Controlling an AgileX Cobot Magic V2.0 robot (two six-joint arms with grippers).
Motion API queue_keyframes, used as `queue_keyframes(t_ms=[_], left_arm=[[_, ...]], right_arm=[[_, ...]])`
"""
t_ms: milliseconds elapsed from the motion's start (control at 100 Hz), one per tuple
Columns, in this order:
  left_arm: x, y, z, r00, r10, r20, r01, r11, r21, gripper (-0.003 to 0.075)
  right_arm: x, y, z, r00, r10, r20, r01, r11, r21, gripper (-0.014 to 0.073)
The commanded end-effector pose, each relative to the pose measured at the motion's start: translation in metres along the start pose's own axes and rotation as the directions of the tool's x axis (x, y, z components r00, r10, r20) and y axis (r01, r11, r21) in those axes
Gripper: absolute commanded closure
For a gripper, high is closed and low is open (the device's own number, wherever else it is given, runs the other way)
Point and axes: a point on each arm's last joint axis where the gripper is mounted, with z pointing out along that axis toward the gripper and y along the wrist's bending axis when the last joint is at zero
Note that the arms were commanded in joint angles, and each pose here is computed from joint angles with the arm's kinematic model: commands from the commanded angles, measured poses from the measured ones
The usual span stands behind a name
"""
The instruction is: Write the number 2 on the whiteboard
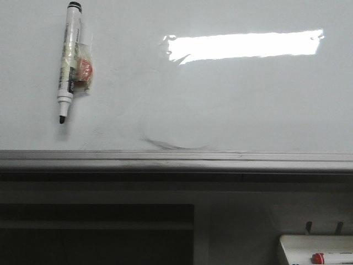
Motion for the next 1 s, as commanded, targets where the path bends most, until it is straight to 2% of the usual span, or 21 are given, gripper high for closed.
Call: queue_keyframes(t_ms=[0, 780, 900, 990], left_arm=[[0.005, -0.001, 0.001, 0.999, -0.008, 0.036, 0.008, 1.000, -0.001, 0.0739], [0.004, -0.001, 0.001, 0.999, -0.008, 0.040, 0.008, 1.000, -0.002, 0.0739], [-0.001, 0.000, 0.001, 0.995, -0.028, 0.098, 0.029, 1.000, -0.003, 0.0739], [-0.010, 0.001, -0.001, 0.978, -0.061, 0.201, 0.063, 0.998, -0.005, 0.0739]], right_arm=[[0.004, 0.000, 0.001, 0.999, -0.006, 0.033, 0.006, 1.000, 0.002, 0.0666], [0.003, 0.000, 0.001, 0.999, -0.006, 0.037, 0.006, 1.000, 0.002, 0.0666], [0.000, 0.000, 0.001, 0.998, -0.006, 0.069, 0.006, 1.000, 0.000, 0.0666], [-0.009, 0.001, -0.001, 0.985, -0.006, 0.173, 0.007, 1.000, -0.005, 0.0666]])
